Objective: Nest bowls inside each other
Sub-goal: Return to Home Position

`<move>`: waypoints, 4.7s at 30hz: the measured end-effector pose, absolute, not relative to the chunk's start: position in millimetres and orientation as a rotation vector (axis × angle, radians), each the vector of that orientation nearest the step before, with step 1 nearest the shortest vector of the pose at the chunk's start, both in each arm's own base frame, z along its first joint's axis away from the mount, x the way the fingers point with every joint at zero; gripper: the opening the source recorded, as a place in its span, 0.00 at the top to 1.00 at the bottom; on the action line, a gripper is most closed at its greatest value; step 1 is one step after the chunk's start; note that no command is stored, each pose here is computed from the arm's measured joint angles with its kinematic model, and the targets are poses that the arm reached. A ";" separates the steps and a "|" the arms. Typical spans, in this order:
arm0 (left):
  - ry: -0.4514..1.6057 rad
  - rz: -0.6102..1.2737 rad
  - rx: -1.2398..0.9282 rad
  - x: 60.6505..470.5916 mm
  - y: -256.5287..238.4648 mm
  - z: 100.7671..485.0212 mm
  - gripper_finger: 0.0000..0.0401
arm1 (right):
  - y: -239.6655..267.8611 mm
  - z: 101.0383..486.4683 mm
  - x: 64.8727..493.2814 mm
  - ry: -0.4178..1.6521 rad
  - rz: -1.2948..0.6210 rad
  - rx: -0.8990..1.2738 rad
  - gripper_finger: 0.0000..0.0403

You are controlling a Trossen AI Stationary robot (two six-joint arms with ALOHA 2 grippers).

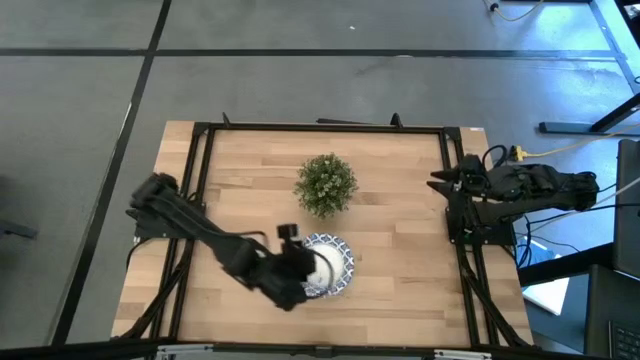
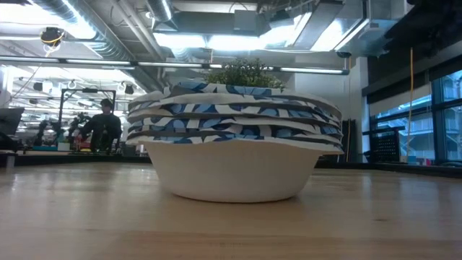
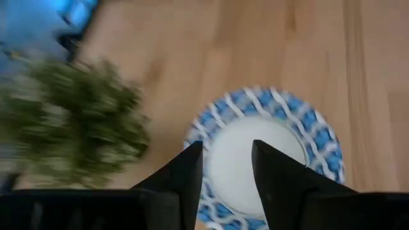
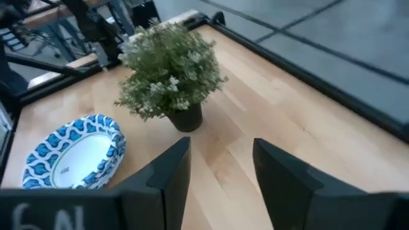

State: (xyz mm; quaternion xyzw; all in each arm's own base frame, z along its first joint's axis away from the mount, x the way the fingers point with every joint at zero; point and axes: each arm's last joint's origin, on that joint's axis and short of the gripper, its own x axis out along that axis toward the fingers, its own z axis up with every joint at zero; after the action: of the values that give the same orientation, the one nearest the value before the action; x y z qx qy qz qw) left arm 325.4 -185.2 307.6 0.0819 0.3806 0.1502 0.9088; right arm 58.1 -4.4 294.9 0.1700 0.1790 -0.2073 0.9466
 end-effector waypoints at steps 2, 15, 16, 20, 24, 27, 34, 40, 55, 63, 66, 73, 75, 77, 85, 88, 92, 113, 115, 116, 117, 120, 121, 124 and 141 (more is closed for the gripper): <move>0.712 0.346 0.177 311.2 -181.8 322.8 0.68 | -4.3 297.2 58.3 0.343 -0.409 0.323 0.58; 0.414 0.535 0.124 213.1 -126.2 325.8 0.68 | -6.9 315.9 34.6 0.093 -0.295 0.228 0.58; 0.403 0.545 0.116 209.1 -118.8 321.3 0.68 | -7.3 316.0 32.1 0.084 -0.292 0.220 0.58; 0.379 0.528 0.066 196.9 -89.6 305.7 0.68 | -8.4 316.4 24.9 0.051 -0.286 0.221 0.58; 0.337 0.402 0.020 192.1 -62.5 294.8 0.68 | -7.4 317.4 23.4 0.042 -0.238 0.206 0.58; 0.263 0.338 0.015 187.0 -43.3 291.5 0.68 | -6.7 319.4 23.7 0.026 -0.212 0.189 0.58; 0.216 0.274 -0.025 168.3 -6.8 282.5 0.68 | -4.1 312.1 35.9 -0.011 -0.182 0.143 0.58; 0.217 0.281 -0.028 156.4 15.8 270.6 0.68 | -2.9 293.5 49.4 -0.003 -0.216 0.124 0.58; 0.230 0.267 -0.050 144.7 55.5 251.0 0.68 | -4.1 268.4 48.9 -0.094 -0.248 0.175 0.58; 0.209 0.283 -0.075 138.1 70.2 252.3 0.68 | -2.3 243.4 63.2 -0.048 -0.267 0.187 0.58; 0.208 0.282 -0.082 136.4 73.3 252.1 0.68 | -1.3 231.5 70.2 -0.046 -0.271 0.184 0.58; 0.213 0.276 -0.083 133.6 78.0 251.0 0.68 | -2.8 211.0 82.2 -0.094 -0.307 0.196 0.58; 0.217 0.269 -0.075 133.3 78.3 248.3 0.68 | -3.7 207.8 83.6 -0.096 -0.320 0.195 0.58; 0.226 0.269 -0.082 133.1 78.3 241.0 0.68 | -4.5 207.6 83.7 -0.099 -0.329 0.195 0.58; 0.134 0.320 -0.108 130.9 78.3 204.1 0.68 | -5.8 208.5 83.5 -0.109 -0.343 0.193 0.58; 0.145 0.325 -0.113 130.2 77.9 199.4 0.68 | -5.8 208.5 83.5 -0.108 -0.344 0.187 0.58; 0.149 0.335 -0.081 130.1 78.3 199.5 0.68 | -5.8 208.4 83.5 -0.097 -0.347 0.129 0.58; 0.152 0.399 -0.079 129.4 80.0 199.3 0.68 | -5.7 208.4 83.5 -0.085 -0.349 0.065 0.58; 0.152 0.399 -0.079 129.4 80.0 199.3 0.68 | -5.7 208.4 83.5 -0.085 -0.349 0.066 0.58; 0.152 0.399 -0.079 129.4 80.0 199.3 0.68 | -5.7 208.4 83.5 -0.085 -0.349 0.065 0.58; 0.152 0.399 -0.079 129.4 80.0 199.3 0.68 | -5.7 208.4 83.5 -0.085 -0.349 0.065 0.58; 0.152 0.399 -0.079 129.4 80.0 199.3 0.68 | -5.7 208.4 83.5 -0.085 -0.349 0.066 0.58; 0.152 0.399 -0.079 129.4 80.0 199.3 0.68 | -5.7 208.4 83.5 -0.085 -0.349 0.065 0.58; 0.152 0.399 -0.079 129.4 80.0 199.3 0.68 | -5.7 208.4 83.5 -0.085 -0.349 0.066 0.58; 0.152 0.399 -0.079 129.4 80.0 199.3 0.68 | -5.7 208.5 83.5 -0.085 -0.349 0.065 0.58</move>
State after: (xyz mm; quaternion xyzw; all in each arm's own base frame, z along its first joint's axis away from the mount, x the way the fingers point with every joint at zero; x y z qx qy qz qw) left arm 129.4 80.0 199.3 -0.0393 0.0755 0.1979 0.9765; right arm 83.5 -5.7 208.5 0.0324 -0.0423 -0.1735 0.9834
